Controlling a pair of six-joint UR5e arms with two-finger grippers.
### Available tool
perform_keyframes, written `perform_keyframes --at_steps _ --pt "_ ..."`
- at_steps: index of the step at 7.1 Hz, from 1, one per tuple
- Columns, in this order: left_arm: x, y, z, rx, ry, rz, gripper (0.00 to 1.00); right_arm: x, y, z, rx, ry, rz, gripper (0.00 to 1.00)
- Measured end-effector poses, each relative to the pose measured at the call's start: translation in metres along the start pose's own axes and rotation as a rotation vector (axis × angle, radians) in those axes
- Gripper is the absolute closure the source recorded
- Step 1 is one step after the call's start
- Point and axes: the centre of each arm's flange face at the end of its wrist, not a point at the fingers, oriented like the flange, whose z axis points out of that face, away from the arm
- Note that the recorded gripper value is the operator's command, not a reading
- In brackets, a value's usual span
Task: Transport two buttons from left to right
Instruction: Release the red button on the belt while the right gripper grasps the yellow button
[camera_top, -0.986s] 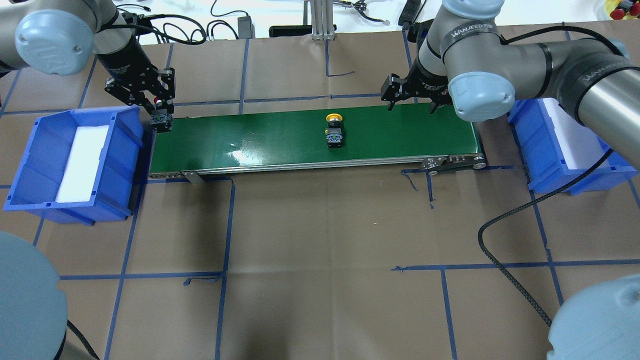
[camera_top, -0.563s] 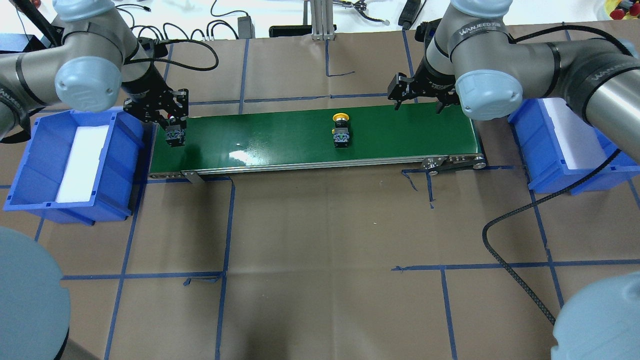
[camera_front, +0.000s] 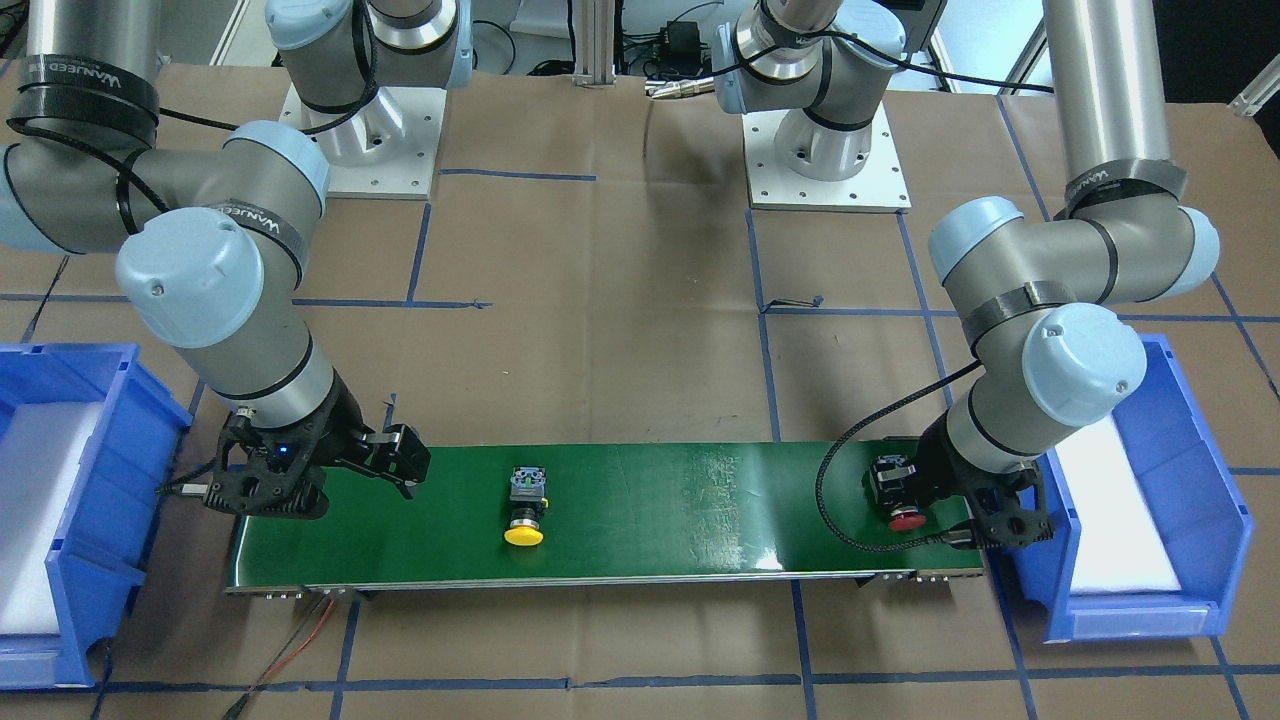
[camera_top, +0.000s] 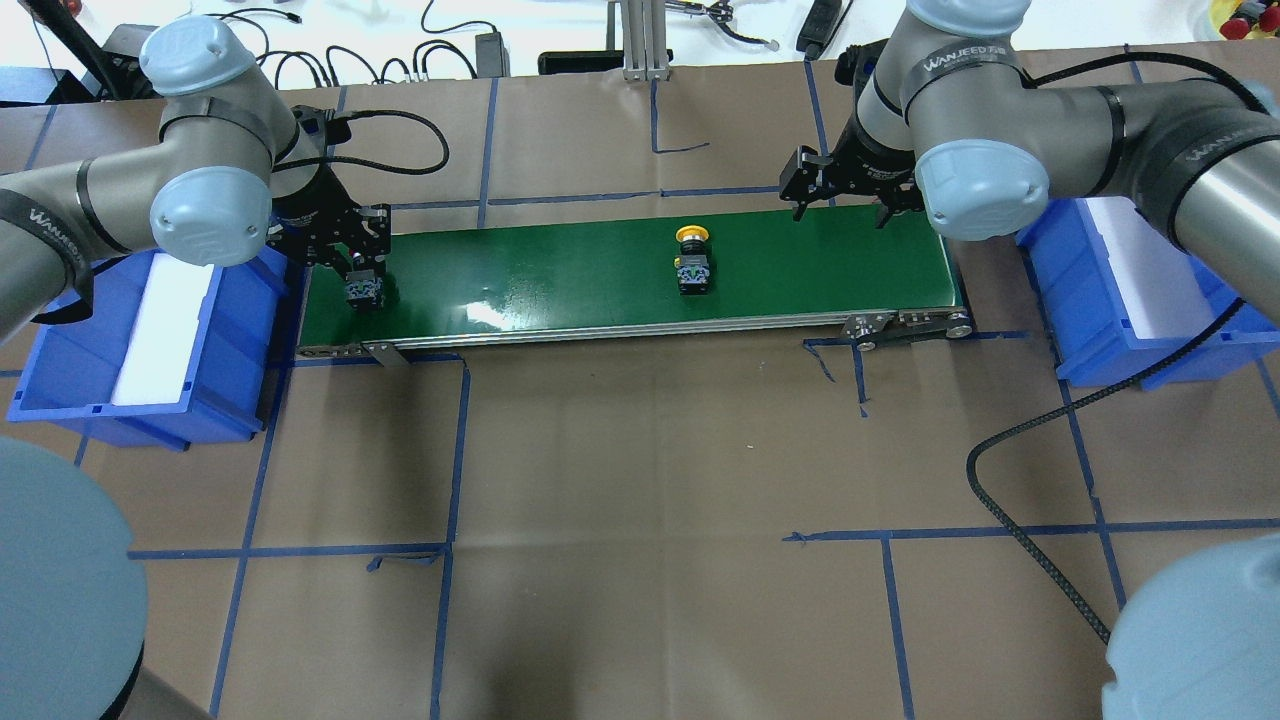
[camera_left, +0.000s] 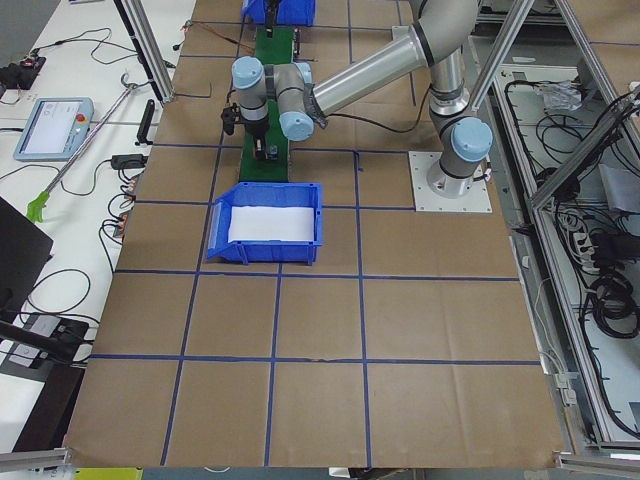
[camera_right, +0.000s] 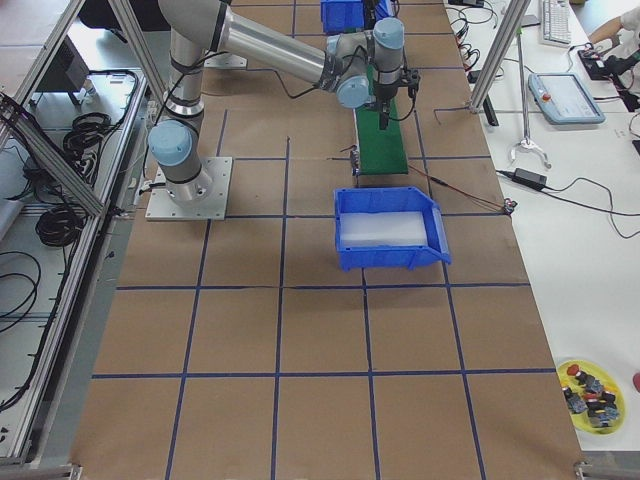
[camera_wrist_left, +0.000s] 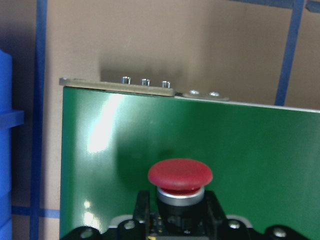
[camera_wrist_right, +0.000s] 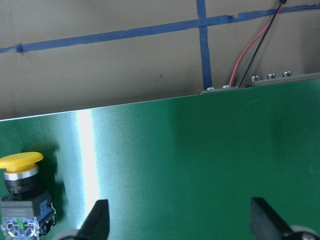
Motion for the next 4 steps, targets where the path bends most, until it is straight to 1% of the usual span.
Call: perform_keyframes --at_steps 2,4 --pt "0.0 -0.002 -0.013 0.013 -0.001 -0.001 0.0 0.003 0.0 0.002 -0.005 0.002 0.006 0.0" --pt "0.001 -0.001 -0.05 0.015 -0.001 -0.001 0.0 0.004 0.0 0.005 -0.008 0.002 0.008 0.0"
